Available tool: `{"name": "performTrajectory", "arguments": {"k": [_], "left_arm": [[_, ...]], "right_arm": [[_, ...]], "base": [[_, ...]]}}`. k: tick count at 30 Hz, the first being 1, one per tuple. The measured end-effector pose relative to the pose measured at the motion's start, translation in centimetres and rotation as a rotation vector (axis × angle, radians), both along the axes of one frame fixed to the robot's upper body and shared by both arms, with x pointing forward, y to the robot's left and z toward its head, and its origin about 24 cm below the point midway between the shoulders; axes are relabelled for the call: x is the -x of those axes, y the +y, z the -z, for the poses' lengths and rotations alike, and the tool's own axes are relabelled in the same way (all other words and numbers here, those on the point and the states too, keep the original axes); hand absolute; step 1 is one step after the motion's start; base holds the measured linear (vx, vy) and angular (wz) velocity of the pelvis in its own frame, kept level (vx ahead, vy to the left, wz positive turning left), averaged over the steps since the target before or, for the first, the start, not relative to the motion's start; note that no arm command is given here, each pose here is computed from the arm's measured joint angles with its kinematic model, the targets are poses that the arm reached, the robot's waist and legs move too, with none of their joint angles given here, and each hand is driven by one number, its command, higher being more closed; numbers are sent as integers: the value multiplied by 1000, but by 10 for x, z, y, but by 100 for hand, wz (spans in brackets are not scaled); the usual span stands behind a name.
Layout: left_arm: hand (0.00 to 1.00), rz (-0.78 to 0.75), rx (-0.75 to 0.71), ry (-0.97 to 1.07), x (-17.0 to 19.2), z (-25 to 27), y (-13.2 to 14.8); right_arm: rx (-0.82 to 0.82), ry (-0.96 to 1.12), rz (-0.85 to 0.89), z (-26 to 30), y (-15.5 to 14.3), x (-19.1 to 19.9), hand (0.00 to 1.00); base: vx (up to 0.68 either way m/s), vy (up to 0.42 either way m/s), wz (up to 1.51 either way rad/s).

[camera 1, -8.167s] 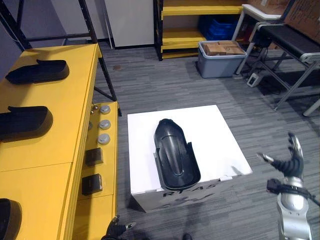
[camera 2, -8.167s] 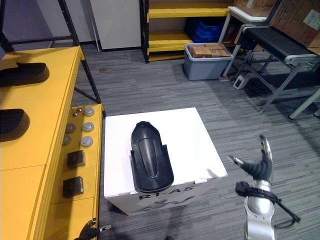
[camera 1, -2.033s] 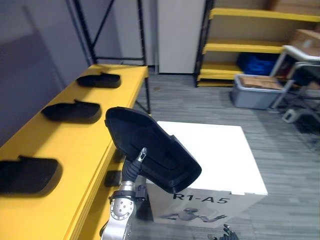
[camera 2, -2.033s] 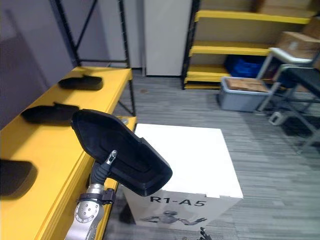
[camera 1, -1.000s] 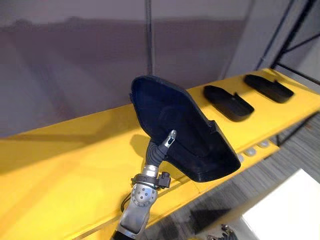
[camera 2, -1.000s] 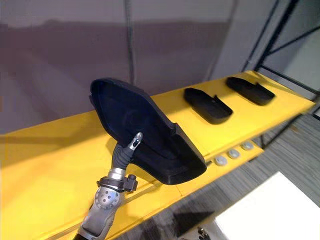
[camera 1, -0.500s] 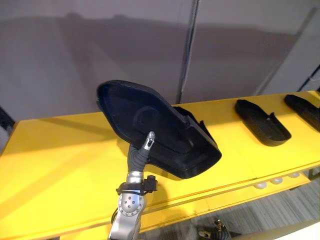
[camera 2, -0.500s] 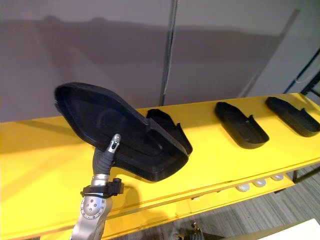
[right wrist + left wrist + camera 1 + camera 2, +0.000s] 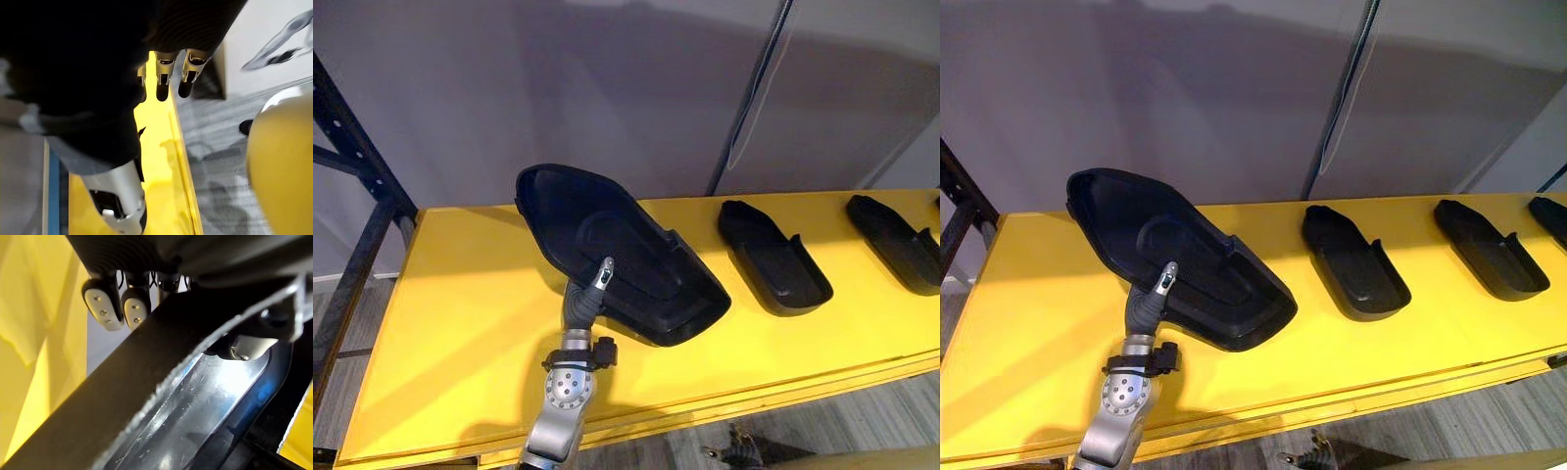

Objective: Walk over and take plastic housings, then place them on the shelf

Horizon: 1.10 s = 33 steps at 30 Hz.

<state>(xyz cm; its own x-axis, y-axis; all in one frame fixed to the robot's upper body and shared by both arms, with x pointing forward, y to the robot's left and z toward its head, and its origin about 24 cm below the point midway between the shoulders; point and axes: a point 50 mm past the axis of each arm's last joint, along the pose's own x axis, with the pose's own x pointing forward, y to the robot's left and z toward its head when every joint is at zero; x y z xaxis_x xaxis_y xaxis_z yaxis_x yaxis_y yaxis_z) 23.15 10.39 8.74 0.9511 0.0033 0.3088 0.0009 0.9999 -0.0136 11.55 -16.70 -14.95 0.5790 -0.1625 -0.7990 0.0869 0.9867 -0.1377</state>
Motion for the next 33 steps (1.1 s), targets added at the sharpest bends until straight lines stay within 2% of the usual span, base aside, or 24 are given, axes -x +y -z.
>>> {"name": "performTrajectory", "arguments": {"k": [4, 8, 14, 23, 29, 33], "left_arm": [[100, -3, 12, -20, 0, -5, -4], [100, -17, 8, -5, -1, -1, -7], [100, -29, -14, 24, -1, 5, -3], [100, -79, -119, 152, -7, 34, 24], [100, -138, -172, 207, -44, 36, 49], [100, -196, -184, 260, -53, 39, 70]], "right_arm": [[-5, -30, 9, -4, 1, 2, 0], [44, 11, 35, -1, -22, 10, 0], [29, 35, 52, 3, -19, 14, 0], [21, 52, 40, 5, -18, 13, 0], [9, 51, 20, 4, -20, 11, 0], [24, 54, 8, 4, -28, 11, 0]], "base": [[-87, 6, 13], [-52, -92, 48], [31, -71, 22], [-19, -12, -5], [-158, 12, -7], [-215, 23, -6]]}}
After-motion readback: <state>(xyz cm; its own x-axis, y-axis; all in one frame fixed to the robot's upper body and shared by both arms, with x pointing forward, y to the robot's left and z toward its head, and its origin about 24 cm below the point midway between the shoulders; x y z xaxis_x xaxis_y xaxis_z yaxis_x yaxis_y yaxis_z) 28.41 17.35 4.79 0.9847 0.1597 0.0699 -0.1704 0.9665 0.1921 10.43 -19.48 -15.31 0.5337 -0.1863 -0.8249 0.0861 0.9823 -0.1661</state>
